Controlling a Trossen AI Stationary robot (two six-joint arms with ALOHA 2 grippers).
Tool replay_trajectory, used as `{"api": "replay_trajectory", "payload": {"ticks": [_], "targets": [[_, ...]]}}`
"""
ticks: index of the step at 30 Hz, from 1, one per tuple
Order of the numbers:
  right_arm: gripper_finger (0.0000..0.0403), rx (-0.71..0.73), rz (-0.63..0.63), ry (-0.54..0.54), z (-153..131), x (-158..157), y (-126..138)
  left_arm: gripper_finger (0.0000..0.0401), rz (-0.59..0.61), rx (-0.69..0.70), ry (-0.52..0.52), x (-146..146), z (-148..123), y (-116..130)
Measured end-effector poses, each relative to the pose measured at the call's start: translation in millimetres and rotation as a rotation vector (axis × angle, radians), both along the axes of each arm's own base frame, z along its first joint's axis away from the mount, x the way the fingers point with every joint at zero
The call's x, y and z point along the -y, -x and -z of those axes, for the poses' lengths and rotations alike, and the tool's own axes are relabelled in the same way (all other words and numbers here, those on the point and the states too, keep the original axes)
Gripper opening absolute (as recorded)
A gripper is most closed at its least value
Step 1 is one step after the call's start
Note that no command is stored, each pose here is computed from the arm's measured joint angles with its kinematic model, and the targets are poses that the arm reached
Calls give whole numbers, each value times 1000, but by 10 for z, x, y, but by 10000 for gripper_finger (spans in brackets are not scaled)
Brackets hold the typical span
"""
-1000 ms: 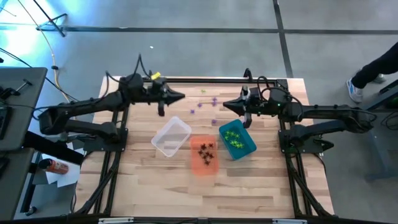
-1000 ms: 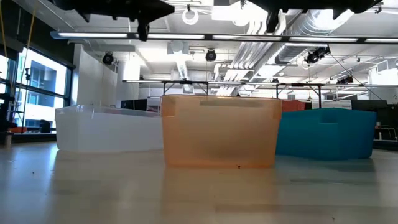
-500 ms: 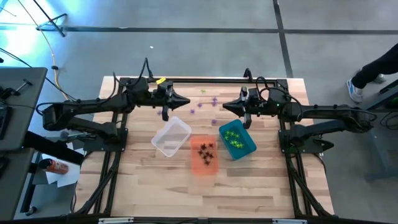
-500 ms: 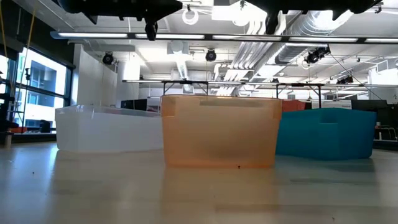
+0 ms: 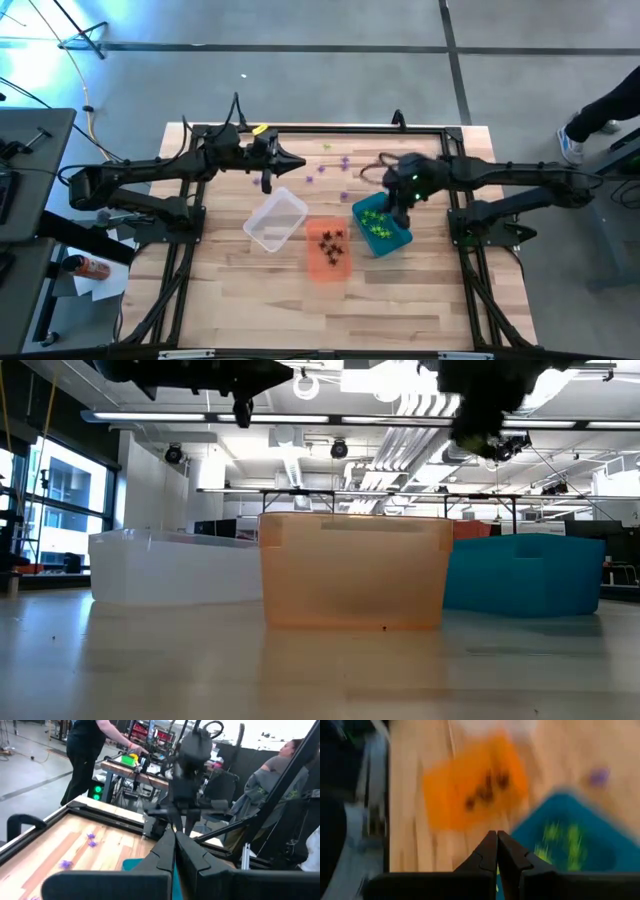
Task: Sort Halloween decoration
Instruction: Put the green spider toy into the blue bin
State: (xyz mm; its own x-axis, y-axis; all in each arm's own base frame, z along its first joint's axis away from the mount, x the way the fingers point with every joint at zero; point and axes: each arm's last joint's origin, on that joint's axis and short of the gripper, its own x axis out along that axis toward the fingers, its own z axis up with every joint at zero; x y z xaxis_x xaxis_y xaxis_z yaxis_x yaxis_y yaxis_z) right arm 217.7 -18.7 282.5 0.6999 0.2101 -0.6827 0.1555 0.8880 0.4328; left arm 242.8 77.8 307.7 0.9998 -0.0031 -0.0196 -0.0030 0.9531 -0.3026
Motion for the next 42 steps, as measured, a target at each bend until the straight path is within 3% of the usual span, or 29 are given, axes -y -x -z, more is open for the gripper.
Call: {"api": "replay_trajectory", "payload": {"ticks": [4,12,21,28,33,35,38,42], "targets": [[0,-210,19,-67,312,-66,-46,0,-14,-37,-38,-4,37,1],[0,-460,310,-118,795,26,-303,0,-47,-84,-32,-13,85,5],[5,-557,464,-208,1063,43,-450,0,-46,-117,-22,-11,117,9],[92,-536,449,-182,1076,46,-477,0,-45,-142,-14,-10,143,12],[172,-543,391,-267,1043,39,-478,0,-45,-151,-10,-10,152,14],[193,-486,321,-265,909,44,-495,0,-45,-151,-10,-10,152,14],[208,-292,305,-139,476,53,-492,0,-63,-147,-7,-15,147,13],[209,-54,455,93,-99,144,-309,0,-111,-103,42,-80,86,-32]]}}
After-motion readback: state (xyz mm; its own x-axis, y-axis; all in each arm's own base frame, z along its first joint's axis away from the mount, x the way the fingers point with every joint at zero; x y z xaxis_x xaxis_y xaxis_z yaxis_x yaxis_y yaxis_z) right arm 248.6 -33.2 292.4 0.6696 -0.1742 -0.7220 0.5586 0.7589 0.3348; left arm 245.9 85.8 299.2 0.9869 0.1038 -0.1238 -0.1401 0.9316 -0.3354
